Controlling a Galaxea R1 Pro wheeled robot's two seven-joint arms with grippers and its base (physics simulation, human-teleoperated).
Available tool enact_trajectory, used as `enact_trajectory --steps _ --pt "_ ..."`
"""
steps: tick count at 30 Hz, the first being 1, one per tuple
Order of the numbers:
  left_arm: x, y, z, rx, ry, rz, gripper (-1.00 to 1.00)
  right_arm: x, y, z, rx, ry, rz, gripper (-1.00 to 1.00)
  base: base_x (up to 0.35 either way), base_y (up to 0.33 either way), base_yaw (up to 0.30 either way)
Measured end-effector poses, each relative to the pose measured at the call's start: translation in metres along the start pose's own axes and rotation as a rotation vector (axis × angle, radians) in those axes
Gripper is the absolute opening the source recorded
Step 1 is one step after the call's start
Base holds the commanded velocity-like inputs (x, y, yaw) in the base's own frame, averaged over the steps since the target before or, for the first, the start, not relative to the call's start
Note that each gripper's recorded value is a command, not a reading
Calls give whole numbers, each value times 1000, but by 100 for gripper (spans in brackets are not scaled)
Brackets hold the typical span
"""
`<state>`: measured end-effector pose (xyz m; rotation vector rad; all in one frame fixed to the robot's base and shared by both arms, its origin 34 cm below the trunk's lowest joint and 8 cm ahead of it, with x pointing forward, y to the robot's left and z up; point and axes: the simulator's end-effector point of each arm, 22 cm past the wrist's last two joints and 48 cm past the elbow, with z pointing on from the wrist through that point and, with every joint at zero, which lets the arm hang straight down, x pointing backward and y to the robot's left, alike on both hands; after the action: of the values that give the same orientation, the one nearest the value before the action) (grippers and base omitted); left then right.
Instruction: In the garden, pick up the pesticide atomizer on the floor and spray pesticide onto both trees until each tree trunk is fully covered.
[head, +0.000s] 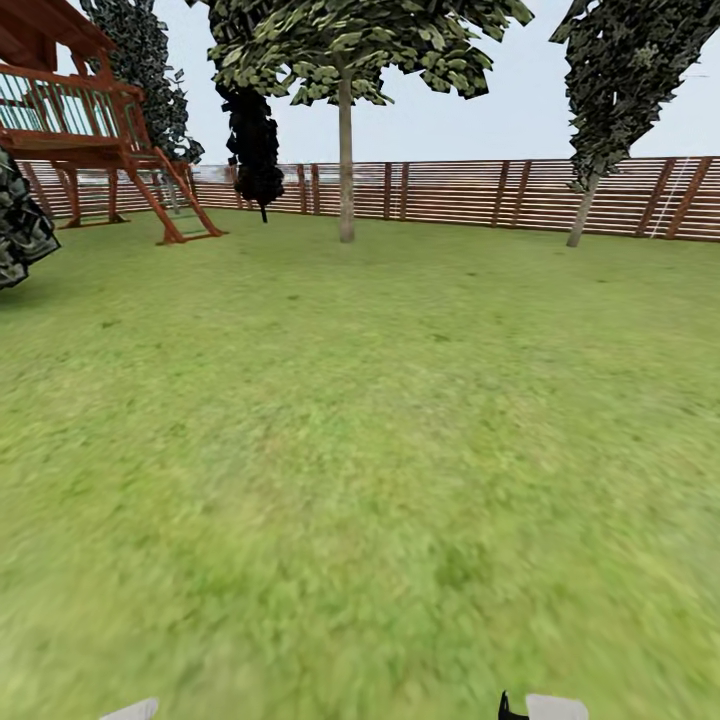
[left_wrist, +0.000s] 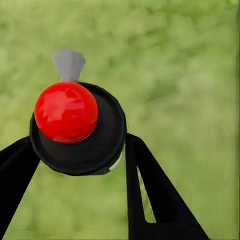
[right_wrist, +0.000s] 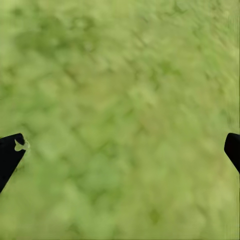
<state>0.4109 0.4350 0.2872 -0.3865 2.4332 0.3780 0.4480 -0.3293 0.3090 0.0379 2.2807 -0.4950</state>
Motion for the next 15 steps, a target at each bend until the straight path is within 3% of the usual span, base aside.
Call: enact_trajectory --steps 15 --pt "0 0 0 0 0 0 -100 0 0 0 0 0 0 100 340 0 0"
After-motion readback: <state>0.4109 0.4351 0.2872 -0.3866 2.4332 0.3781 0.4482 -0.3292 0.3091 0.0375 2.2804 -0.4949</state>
